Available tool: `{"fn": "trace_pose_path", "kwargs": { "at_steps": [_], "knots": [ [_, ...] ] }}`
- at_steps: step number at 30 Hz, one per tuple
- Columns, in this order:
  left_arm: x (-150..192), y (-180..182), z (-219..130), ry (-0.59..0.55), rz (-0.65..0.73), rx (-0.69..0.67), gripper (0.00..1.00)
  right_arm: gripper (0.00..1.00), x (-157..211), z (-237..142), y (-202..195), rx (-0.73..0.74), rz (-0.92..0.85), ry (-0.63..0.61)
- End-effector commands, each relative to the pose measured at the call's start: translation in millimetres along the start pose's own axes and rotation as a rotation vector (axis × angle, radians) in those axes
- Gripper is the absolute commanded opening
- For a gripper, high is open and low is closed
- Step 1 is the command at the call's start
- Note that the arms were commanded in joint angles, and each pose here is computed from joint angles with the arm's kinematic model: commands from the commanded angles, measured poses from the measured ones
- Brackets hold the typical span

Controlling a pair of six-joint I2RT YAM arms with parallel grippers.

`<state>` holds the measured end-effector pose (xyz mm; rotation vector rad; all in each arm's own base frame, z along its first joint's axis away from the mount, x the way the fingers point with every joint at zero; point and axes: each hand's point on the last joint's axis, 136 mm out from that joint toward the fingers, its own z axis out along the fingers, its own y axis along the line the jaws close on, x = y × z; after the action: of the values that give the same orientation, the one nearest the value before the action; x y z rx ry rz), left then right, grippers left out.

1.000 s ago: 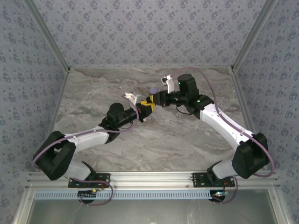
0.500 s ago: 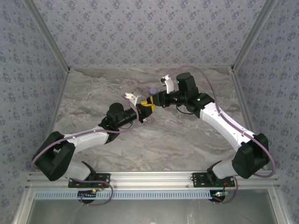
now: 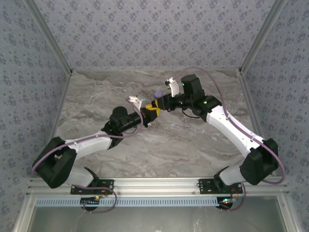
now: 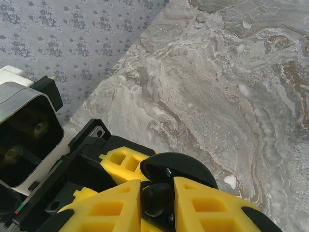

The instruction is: Insert the wireless bluetooth earbuds into the charging case

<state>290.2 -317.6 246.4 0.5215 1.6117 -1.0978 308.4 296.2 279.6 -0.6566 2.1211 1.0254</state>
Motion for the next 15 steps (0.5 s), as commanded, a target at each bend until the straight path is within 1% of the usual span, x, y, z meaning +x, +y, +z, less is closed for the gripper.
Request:
{"fn": "trace_pose_path", "kwargs": {
  "at_steps": [1, 10, 15],
  "knots": [
    [-40, -15, -3, -0.108, 0.055, 0.022, 0.20, 0.23, 3, -5, 16, -0.019, -0.035, 0.032],
    [-38, -17, -5, -0.103, 0.070, 0.028, 0.20, 0.21, 0, -7, 5, 0.054, -0.027, 0.019],
    [-40, -17, -7, -0.117, 0.079, 0.026, 0.20, 0.22, 0, -9, 8, 0.046, -0.027, 0.028]
  ]
}}
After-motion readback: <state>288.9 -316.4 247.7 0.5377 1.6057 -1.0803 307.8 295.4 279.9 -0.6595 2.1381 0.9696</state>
